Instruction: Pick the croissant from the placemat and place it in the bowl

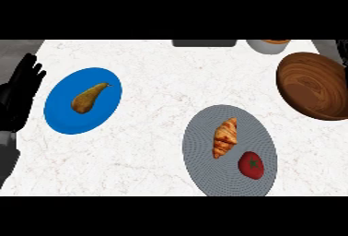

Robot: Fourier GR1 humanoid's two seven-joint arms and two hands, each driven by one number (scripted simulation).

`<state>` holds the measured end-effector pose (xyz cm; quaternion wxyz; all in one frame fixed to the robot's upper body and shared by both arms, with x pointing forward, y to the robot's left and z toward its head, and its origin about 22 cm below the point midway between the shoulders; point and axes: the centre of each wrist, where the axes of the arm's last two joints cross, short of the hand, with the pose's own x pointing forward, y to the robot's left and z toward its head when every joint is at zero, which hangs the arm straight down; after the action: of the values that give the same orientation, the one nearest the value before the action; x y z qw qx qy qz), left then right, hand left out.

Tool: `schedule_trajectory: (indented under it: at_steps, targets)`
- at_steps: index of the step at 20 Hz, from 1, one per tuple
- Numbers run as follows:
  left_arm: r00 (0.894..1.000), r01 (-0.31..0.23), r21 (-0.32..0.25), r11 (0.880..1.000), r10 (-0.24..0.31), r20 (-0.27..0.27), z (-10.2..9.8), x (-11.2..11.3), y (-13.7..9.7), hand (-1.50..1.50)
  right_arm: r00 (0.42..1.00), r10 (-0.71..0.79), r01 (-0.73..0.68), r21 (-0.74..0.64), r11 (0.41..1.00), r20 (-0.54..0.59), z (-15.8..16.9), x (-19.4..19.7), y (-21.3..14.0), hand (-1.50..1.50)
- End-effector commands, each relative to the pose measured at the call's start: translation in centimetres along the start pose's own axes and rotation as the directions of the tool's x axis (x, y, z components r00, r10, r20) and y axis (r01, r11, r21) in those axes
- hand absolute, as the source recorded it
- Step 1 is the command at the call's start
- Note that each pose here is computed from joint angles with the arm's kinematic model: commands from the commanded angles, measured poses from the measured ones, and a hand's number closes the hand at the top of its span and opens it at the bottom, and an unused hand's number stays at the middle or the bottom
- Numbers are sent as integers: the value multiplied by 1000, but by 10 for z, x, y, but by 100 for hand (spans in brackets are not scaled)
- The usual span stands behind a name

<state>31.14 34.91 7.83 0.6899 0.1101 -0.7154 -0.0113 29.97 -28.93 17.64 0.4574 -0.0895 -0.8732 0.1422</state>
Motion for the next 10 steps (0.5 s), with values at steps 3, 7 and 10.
schedule_trajectory:
  at_steps: [3, 7, 10]
  targets:
    - [989, 101, 12, 995, -102, 103, 9, 9, -14, 0, 955, -144, 175, 103, 979, -260, 14, -34, 14, 150]
    - [986, 134, 4, 991, -134, 101, 6, 15, -24, 0, 801, 421, -352, 235, 906, -425, 34, -49, -54, 150]
    - [984, 159, -9, 987, -158, 88, 19, 25, -51, 0, 824, 25, -85, -80, 993, -567, 93, -110, -19, -150]
